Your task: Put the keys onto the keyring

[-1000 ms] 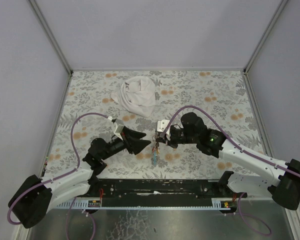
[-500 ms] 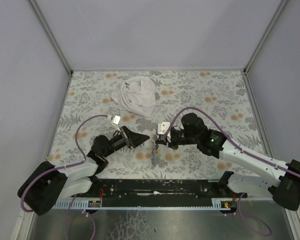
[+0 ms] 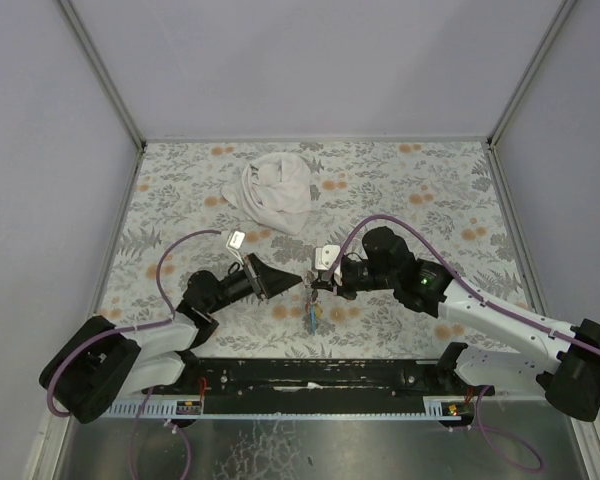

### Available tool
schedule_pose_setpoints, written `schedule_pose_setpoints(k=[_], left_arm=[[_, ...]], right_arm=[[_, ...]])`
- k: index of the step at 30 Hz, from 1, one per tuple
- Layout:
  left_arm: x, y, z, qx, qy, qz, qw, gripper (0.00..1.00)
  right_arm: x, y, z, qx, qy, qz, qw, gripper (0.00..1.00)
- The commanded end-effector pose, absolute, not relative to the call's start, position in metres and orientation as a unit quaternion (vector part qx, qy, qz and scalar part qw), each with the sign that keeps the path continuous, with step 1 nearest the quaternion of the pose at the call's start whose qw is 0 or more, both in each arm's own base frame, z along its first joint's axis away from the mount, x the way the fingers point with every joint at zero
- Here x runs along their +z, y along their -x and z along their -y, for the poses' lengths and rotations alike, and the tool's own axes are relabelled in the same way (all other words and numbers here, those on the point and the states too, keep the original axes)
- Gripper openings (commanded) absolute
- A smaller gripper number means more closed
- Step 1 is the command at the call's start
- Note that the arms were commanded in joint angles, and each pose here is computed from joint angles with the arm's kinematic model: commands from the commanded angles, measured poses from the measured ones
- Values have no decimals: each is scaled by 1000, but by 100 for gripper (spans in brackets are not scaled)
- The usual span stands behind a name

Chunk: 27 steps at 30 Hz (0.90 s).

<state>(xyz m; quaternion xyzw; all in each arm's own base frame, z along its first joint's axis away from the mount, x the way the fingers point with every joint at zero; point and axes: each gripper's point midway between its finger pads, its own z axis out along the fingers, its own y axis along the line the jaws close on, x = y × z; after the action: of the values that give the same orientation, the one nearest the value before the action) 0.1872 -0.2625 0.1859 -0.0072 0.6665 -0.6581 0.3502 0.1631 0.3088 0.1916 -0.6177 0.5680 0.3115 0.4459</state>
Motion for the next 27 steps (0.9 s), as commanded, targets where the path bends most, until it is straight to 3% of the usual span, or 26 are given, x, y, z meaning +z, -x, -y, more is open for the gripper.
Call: schedule_pose_setpoints(k=[1, 10, 19, 25, 27], left_arm=[[190, -188, 263, -664, 1, -659, 354, 38], [197, -185, 271, -690, -13, -638, 340, 37], [207, -179, 275, -719, -21, -611, 330, 19], [212, -176, 275, -719, -36, -606, 338, 0], [211, -176, 275, -712, -40, -610, 344, 0]], right_arm=[[222, -166, -317, 323, 613, -526, 493, 0], [222, -165, -318, 326, 613, -525, 492, 0], [221, -164, -318, 327, 614, -526, 490, 0], [219, -162, -316, 327, 617, -527, 485, 0], [217, -161, -313, 325, 619, -529, 481, 0]])
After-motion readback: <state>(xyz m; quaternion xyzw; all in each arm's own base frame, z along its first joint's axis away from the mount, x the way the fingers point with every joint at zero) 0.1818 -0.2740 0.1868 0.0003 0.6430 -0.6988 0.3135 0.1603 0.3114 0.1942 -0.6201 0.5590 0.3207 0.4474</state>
